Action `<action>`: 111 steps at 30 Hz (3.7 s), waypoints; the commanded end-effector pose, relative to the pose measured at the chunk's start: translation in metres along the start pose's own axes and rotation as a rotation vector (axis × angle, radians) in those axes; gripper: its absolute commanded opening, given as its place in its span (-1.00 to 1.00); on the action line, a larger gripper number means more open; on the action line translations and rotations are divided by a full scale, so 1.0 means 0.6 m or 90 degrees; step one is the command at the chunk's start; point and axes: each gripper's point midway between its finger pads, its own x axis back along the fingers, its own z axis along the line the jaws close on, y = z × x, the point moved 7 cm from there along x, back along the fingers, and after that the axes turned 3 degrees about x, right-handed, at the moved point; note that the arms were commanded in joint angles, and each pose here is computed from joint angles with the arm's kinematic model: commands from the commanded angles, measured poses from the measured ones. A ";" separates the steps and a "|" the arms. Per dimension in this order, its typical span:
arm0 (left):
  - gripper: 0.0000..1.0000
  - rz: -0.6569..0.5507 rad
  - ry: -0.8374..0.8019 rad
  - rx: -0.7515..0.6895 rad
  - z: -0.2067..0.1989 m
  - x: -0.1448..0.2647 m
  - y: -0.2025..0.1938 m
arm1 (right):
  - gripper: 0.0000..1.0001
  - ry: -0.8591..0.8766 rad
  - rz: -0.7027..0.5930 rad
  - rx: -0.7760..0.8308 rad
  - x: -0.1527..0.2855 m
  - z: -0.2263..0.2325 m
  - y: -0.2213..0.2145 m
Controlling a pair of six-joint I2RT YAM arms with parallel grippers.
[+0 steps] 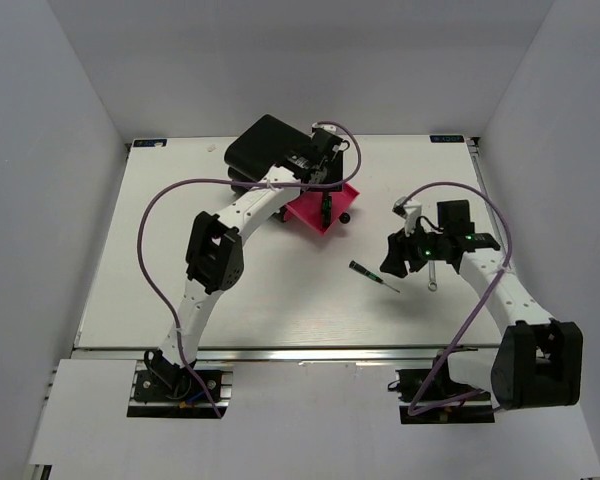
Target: Sort the tools into containers
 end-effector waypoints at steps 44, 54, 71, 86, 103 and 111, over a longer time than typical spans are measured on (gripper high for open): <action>0.78 -0.137 0.029 0.193 0.228 0.426 -0.168 | -1.00 0.079 0.036 -0.005 -0.095 0.064 0.195; 0.86 -0.200 0.052 0.173 0.221 0.432 -0.080 | -1.00 -0.003 -0.102 -0.305 -0.172 0.023 0.308; 0.89 -0.268 0.089 0.105 0.353 0.283 0.193 | -0.29 -0.035 -0.099 -0.398 -0.317 -0.072 0.337; 0.89 -0.235 0.048 0.026 0.372 0.086 0.272 | -1.00 0.060 -0.163 -0.053 -0.162 -0.043 0.337; 0.86 -0.149 -0.144 0.023 0.338 0.033 0.214 | -1.00 -0.246 0.007 -0.153 -0.203 -0.146 0.152; 0.83 -0.101 -0.173 0.037 0.336 0.015 0.180 | -1.00 -0.098 -0.041 -0.236 -0.291 -0.154 0.195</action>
